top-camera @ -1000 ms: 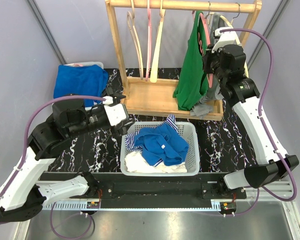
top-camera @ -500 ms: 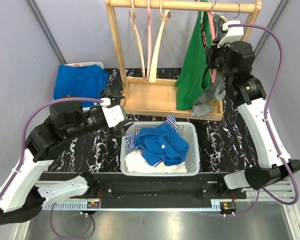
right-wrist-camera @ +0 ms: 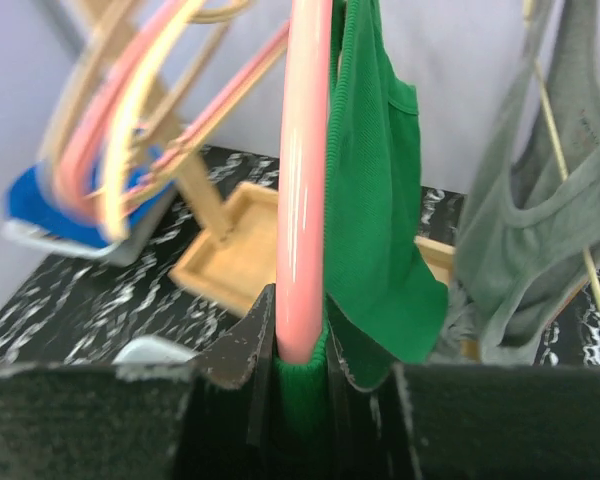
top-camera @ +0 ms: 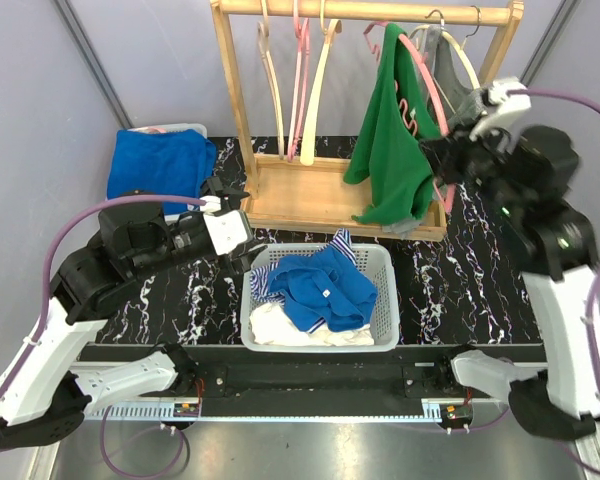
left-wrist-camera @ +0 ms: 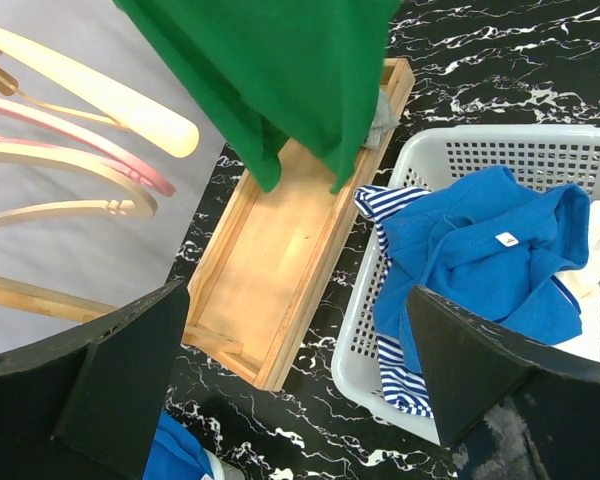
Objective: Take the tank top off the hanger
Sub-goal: Pick up the hanger from the clothesline.
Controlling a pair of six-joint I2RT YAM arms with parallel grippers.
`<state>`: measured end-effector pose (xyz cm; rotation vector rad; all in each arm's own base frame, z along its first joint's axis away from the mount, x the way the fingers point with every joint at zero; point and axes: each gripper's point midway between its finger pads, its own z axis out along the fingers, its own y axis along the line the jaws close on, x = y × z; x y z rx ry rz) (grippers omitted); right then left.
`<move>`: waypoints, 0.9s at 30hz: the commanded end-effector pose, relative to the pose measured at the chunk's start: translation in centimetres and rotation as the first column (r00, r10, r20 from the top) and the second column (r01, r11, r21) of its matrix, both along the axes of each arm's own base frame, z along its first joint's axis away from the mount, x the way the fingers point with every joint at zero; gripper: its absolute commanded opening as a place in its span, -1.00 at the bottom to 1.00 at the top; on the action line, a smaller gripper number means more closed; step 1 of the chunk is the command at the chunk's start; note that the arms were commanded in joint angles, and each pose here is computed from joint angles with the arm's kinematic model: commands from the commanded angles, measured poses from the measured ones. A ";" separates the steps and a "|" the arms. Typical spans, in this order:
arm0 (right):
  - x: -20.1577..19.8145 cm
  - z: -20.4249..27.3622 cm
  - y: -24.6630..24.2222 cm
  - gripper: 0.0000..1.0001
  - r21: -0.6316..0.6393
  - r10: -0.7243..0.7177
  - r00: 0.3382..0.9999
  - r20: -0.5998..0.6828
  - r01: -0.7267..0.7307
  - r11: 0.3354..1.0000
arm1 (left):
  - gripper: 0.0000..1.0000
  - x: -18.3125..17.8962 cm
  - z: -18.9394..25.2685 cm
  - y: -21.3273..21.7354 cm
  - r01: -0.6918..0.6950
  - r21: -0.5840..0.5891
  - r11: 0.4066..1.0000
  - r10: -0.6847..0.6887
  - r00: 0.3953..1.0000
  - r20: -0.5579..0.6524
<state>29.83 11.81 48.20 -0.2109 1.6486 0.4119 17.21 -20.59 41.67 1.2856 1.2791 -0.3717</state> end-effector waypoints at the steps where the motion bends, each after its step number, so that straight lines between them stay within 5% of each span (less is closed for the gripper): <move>1: -9.0 6.2 0.4 -1.00 0.053 0.172 0.969 0.175 -0.183 0.982 | 0.98 -0.6 2.2 -0.4 0.047 -0.050 0.998 -0.045 0.998 0.050; 12: -19.2 14.6 0.3 -1.00 0.109 0.306 0.863 0.401 -0.377 0.920 | 0.98 -1.1 2.5 -0.4 0.069 -0.062 0.996 -0.067 0.997 0.039; 20: -19.8 14.8 1.3 -1.00 0.111 0.370 0.838 0.401 -0.446 0.888 | 0.98 -1.1 2.7 0.1 0.060 -0.074 0.995 -0.057 0.998 0.038; 27: -17.2 9.1 2.7 -1.00 0.073 0.427 0.864 0.267 -0.460 0.885 | 0.98 -1.2 2.7 0.0 0.066 -0.073 0.995 -0.063 0.997 0.035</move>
